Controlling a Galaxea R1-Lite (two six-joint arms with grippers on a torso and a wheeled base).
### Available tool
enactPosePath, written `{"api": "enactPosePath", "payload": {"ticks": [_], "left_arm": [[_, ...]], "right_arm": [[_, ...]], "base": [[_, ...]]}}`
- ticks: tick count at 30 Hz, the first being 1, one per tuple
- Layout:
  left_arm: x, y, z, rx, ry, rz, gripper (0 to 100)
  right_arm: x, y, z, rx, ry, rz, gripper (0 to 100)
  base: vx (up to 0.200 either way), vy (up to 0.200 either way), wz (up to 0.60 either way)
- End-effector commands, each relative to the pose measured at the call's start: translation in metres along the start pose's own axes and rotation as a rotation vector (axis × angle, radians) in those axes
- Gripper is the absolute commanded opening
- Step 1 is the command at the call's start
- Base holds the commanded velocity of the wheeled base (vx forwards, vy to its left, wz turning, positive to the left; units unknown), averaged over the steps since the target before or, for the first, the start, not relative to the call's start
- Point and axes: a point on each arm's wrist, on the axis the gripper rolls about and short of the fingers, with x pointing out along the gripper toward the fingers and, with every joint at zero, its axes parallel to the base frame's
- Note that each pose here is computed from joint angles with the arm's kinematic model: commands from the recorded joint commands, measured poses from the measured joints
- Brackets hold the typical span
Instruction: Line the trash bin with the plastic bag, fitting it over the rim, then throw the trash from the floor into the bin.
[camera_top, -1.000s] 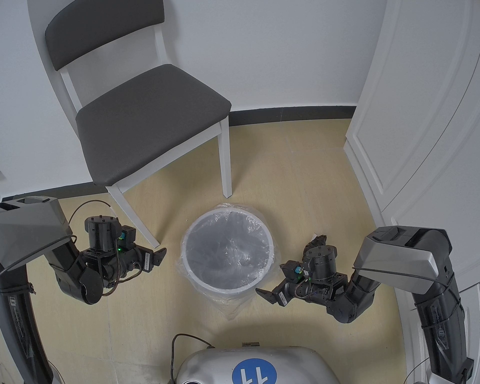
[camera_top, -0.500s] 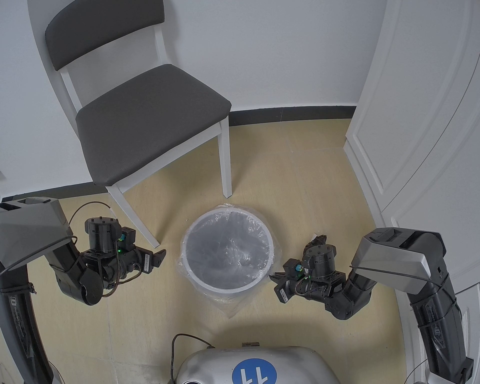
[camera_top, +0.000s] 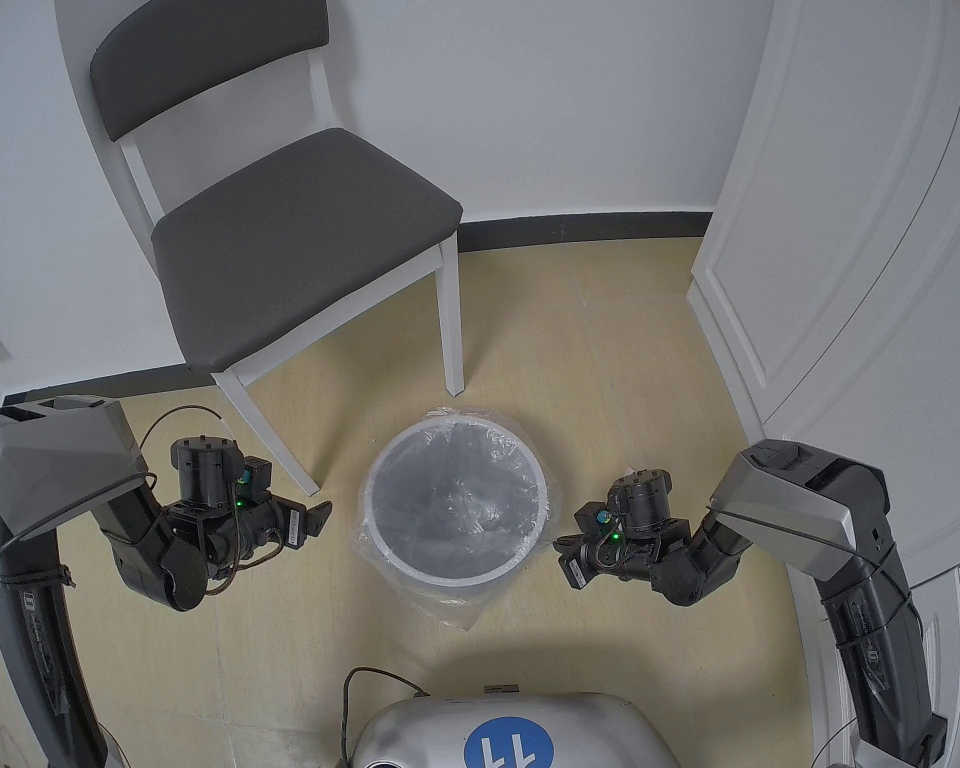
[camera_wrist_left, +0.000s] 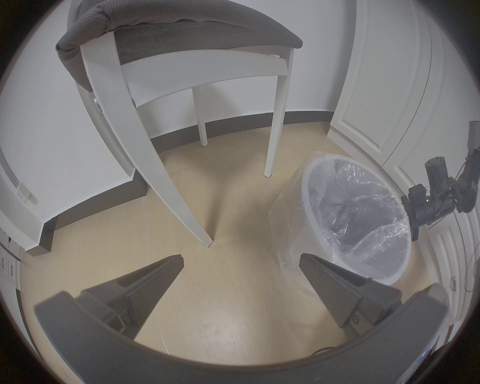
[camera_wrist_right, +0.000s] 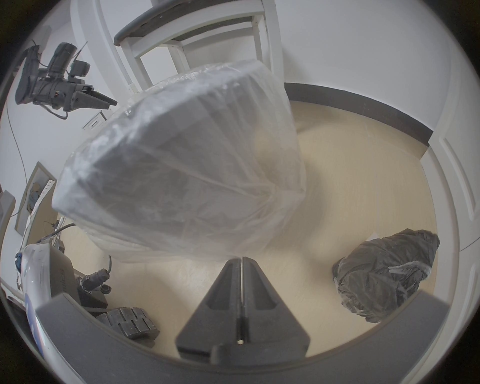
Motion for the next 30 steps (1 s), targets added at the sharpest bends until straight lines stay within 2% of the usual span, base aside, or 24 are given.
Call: {"api": "enactPosePath", "payload": {"ticks": [1, 6, 7, 14, 17, 18, 19, 20, 21, 24, 26, 27, 29, 30], "left_arm": [[0.002, 0.0, -0.002, 0.001, 0.006, 0.001, 100], [0.0, -0.002, -0.005, 0.003, 0.017, -0.003, 100], [-0.001, -0.002, -0.006, 0.005, 0.024, -0.004, 100], [-0.007, -0.008, -0.013, 0.012, 0.05, -0.026, 100], [-0.007, -0.01, -0.017, 0.012, 0.036, -0.1, 100], [-0.007, -0.01, -0.017, 0.012, 0.036, -0.1, 100], [-0.007, -0.012, -0.02, 0.015, 0.028, -0.178, 100], [-0.007, -0.012, -0.021, 0.017, 0.028, -0.183, 100], [-0.005, -0.013, -0.025, 0.051, 0.029, -0.222, 100], [0.004, -0.011, -0.036, 0.132, 0.039, -0.259, 100], [0.005, -0.012, -0.037, 0.137, 0.039, -0.263, 100], [0.015, -0.009, -0.049, 0.19, 0.04, -0.295, 100], [0.02, -0.004, -0.055, 0.22, 0.047, -0.299, 100], [0.026, 0.005, -0.061, 0.257, 0.043, -0.297, 100]], "right_arm": [[0.004, -0.009, 0.005, 0.007, -0.003, -0.014, 0], [0.009, -0.016, 0.009, 0.016, 0.023, -0.014, 0], [0.009, -0.016, 0.009, 0.017, 0.027, -0.013, 100], [-0.002, -0.013, 0.009, 0.016, 0.017, -0.008, 100], [-0.021, -0.012, 0.015, 0.007, -0.032, -0.014, 100], [-0.021, -0.012, 0.015, 0.007, -0.032, -0.014, 100], [-0.034, -0.011, 0.018, 0.005, -0.047, -0.02, 100], [-0.035, -0.011, 0.018, 0.005, -0.048, -0.022, 100], [-0.044, -0.011, 0.017, 0.005, -0.05, -0.025, 100], [-0.057, -0.01, 0.018, 0.002, -0.07, -0.035, 100], [-0.057, -0.01, 0.018, 0.001, -0.073, -0.036, 100], [-0.07, -0.012, 0.017, 0.004, -0.094, -0.05, 100], [-0.077, -0.011, 0.017, 0.005, -0.107, -0.055, 100], [-0.087, -0.012, 0.015, 0.007, -0.127, -0.068, 100]], "base": [[0.0, 0.0, 0.0], [0.0, 0.0, 0.0], [0.0, 0.0, 0.0], [0.0, 0.0, 0.0], [0.0, 0.0, 0.0], [0.0, 0.0, 0.0], [0.0, 0.0, 0.0], [0.0, 0.0, 0.0], [0.0, 0.0, 0.0], [0.0, 0.0, 0.0], [0.0, 0.0, 0.0], [0.0, 0.0, 0.0], [0.0, 0.0, 0.0], [0.0, 0.0, 0.0]]}}
